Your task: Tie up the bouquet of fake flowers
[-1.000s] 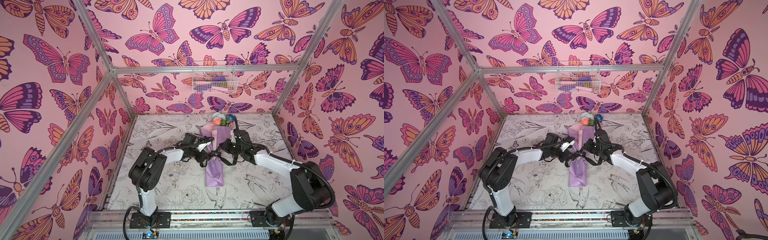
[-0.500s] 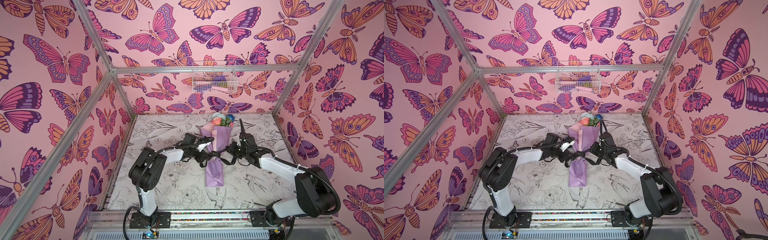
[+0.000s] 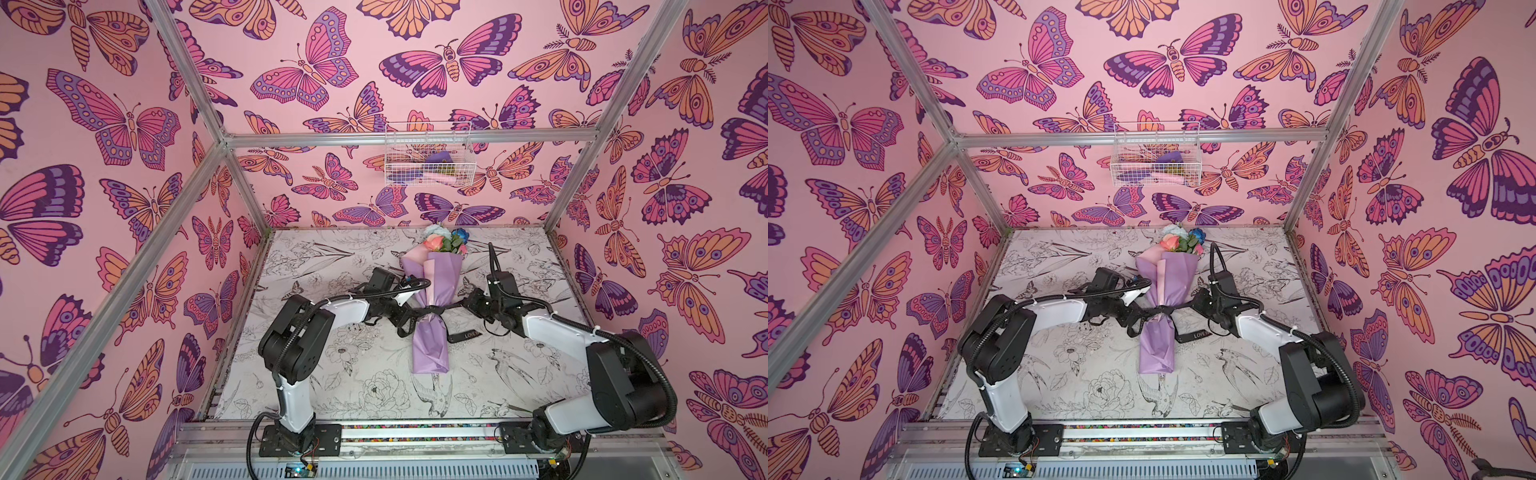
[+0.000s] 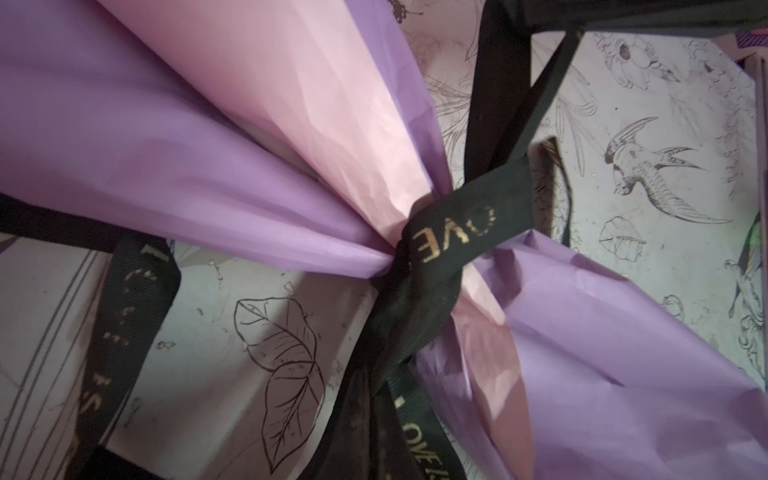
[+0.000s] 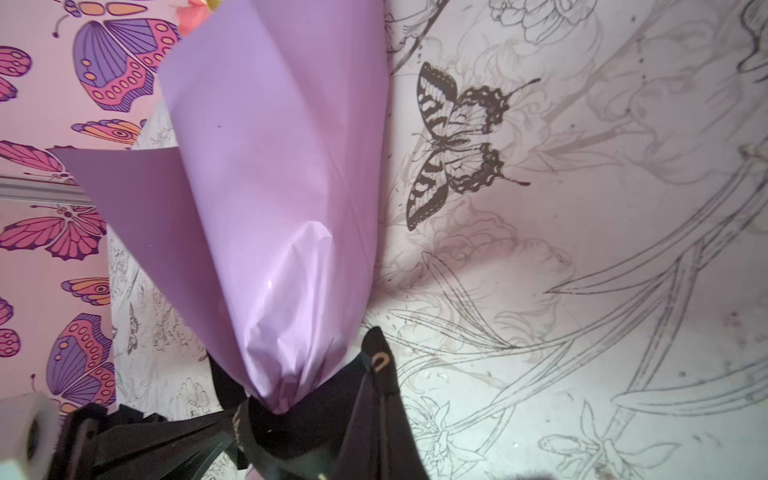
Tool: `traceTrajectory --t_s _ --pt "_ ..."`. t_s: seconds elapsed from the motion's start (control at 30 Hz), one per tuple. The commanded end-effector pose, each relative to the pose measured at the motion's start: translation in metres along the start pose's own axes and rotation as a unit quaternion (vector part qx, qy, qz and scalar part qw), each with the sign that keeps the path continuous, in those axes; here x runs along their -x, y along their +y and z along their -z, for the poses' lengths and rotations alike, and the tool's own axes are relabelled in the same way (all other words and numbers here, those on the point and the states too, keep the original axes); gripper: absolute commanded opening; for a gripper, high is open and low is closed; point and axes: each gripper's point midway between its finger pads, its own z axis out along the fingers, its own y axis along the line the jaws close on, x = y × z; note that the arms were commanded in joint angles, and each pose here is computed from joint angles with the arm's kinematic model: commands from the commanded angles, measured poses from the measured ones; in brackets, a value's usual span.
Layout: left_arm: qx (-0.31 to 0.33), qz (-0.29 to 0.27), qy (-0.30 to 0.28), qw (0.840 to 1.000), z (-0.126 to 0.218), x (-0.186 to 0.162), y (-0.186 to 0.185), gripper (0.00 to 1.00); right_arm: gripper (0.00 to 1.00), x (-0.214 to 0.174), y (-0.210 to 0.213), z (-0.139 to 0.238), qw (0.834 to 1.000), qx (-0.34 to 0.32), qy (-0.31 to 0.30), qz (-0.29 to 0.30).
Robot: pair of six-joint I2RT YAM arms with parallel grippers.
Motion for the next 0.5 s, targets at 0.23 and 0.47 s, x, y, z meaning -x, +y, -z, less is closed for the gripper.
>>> traceTrajectory --t_s 0.23,0.47 --pt "0.089 -0.009 0.078 0.993 -0.001 -0.043 0.031 0.00 0.00 0.021 -0.031 -0.012 0.999 -0.042 -0.019 -0.016" --pt "0.102 0.004 0.081 0.991 0.001 -0.045 0.036 0.00 0.00 0.020 -0.054 -0.020 0.997 -0.080 -0.014 -0.019"
